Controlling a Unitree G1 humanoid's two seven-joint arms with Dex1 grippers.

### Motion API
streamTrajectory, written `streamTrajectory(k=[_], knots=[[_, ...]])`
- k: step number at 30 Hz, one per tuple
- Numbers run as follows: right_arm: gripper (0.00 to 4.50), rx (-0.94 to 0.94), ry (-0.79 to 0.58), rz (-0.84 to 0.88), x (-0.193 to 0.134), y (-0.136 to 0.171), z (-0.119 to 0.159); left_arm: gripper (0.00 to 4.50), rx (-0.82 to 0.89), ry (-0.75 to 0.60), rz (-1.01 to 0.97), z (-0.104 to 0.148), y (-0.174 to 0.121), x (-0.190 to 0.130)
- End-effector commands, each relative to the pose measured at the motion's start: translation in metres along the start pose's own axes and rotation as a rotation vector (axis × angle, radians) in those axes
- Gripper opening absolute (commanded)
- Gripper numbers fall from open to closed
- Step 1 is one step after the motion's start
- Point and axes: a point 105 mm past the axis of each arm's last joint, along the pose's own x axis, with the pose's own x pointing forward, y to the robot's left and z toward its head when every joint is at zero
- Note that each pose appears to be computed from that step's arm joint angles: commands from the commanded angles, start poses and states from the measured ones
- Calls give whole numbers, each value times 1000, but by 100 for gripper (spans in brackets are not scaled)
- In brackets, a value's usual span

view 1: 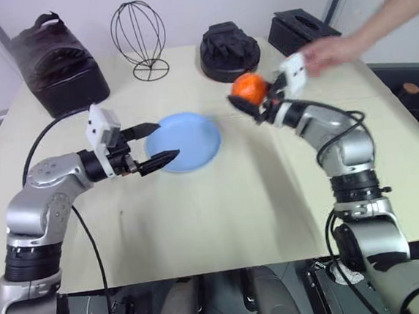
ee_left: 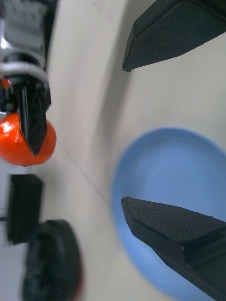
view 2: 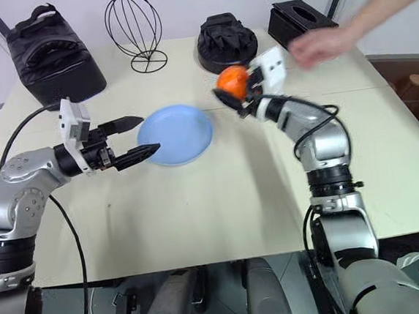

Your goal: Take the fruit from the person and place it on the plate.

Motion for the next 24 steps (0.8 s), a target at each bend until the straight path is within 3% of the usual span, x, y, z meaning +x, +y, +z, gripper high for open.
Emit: streamTrajectory(k=[1, 6, 10, 12, 13, 20, 24], knots=[[339, -6, -25, 47, 20, 22, -1, 450, 40, 7, 66, 4, 5, -16], [339, -20, -17, 86, 50, 42, -17, 450, 53, 103, 148, -16, 5, -35], [339, -22, -28, 92, 65, 42, -20, 450, 36, 51, 223, -7, 7, -40], [442, -23, -31, 91, 68, 39, -21, 450, 34, 40, 238, -6, 5, -41], [448, -26, -35, 90, 68, 38, -21, 450, 34, 37, 246, -6, 5, -42], [448, -96, -69, 24, 64, 20, -14, 450, 42, -5, 295, 1, 9, -44], [448, -122, -155, -15, 54, 5, 15, 450, 51, -69, 360, 12, 19, -50]])
